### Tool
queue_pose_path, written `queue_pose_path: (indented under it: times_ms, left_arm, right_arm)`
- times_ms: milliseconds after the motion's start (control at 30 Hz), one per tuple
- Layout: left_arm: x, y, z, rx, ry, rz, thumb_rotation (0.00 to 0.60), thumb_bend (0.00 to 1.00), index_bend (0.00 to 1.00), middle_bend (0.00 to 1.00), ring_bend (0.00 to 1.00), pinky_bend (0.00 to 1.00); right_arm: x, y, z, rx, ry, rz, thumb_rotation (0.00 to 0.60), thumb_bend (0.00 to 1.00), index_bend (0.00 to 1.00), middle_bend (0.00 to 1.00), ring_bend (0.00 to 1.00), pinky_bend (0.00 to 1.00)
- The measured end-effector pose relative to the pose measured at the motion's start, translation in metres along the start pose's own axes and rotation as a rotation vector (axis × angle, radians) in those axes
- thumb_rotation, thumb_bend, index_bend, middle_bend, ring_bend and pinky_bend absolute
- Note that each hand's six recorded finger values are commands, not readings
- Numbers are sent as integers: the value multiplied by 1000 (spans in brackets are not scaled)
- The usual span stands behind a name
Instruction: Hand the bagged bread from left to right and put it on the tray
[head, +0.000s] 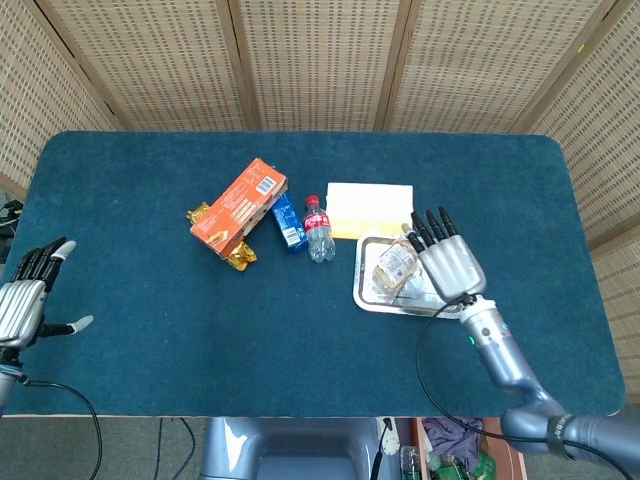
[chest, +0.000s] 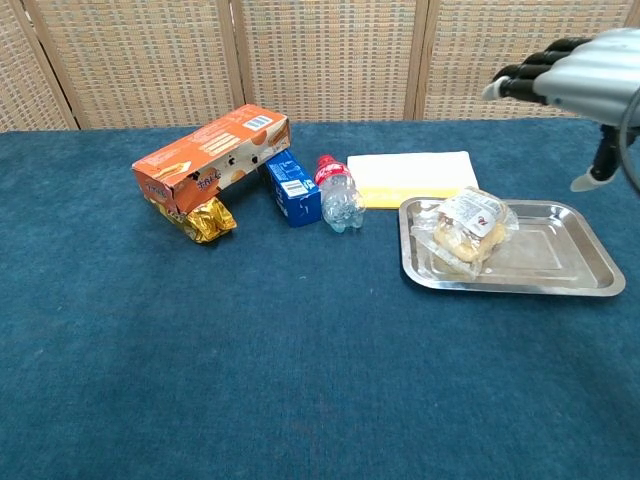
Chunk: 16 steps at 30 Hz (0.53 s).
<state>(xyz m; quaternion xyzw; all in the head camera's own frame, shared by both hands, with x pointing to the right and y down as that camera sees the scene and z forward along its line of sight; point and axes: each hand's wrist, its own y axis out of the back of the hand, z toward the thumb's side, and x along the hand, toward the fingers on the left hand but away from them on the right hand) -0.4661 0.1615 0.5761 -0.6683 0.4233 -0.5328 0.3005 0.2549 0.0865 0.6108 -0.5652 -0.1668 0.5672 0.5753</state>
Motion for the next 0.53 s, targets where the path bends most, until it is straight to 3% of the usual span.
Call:
queue_pose_path:
  times_ms: [200,333,533]
  left_arm:
    - [-12,2,5,4,-11,22,600,0,0,0,0,0]
    - [-20,-1,7,27,-2,20,600,0,0,0,0,0]
    - [-33,-1,10,53,12,37,600,0,0,0,0,0]
  right_arm:
    - [57,-16,-41,-215,-93,-75,600,0,0,0,0,0]
    - [113,-38,-71,-356,-194,-122,600,0,0,0,0,0]
    - [178,-60,-87,-464,-277,-162,600,0,0,0,0,0]
